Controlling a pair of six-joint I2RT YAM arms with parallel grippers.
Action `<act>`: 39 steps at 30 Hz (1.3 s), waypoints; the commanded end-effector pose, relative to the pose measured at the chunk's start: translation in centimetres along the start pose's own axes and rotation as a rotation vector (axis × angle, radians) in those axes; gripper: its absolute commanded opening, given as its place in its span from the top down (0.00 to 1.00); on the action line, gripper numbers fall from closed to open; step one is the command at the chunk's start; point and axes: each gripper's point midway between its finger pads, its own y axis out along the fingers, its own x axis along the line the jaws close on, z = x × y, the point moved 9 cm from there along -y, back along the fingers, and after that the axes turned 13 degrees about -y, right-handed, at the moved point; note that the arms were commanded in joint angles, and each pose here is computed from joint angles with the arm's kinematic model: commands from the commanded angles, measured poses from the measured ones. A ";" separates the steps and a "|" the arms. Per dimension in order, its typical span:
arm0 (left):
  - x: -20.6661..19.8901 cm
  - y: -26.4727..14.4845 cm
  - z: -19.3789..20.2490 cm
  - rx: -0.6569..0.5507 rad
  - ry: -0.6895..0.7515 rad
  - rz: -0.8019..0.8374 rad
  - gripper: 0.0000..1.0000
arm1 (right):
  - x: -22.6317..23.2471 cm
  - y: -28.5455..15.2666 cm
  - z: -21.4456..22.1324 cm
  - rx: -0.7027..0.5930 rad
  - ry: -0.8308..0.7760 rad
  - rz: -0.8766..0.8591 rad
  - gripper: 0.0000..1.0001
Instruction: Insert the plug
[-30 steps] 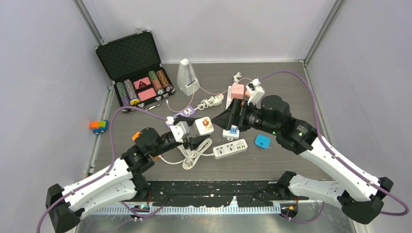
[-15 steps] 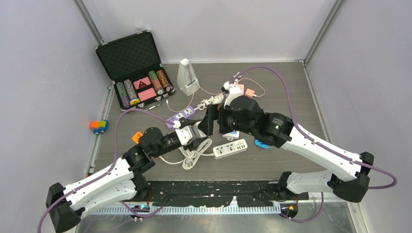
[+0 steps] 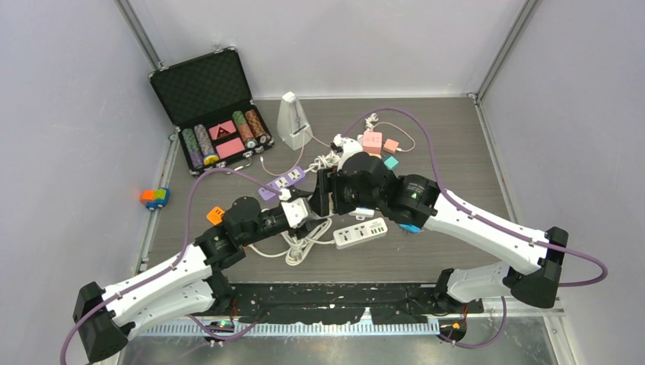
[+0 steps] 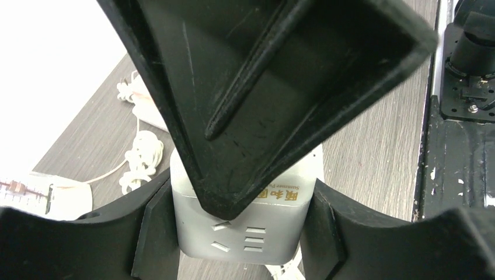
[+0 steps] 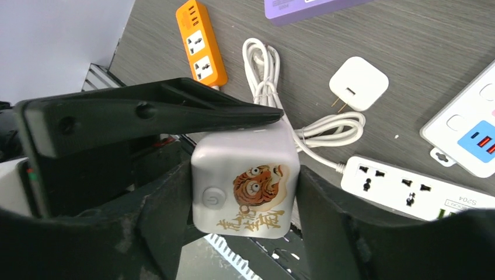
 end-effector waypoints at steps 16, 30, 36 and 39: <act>1.4 -1.4 -1.0 -0.026 -0.143 -0.259 0.00 | -4.8 -0.3 -0.3 0.023 0.087 0.198 0.95; 0.2 -3.4 1.3 0.018 -0.389 -0.316 0.00 | -15.0 3.4 0.2 0.183 0.191 0.541 0.95; 0.0 -3.7 2.1 0.024 -0.392 -0.314 0.00 | -17.2 6.2 0.4 0.248 0.206 0.645 0.95; 0.1 -4.0 2.5 0.028 -0.378 -0.326 0.00 | -18.1 7.4 0.7 0.276 0.208 0.680 0.95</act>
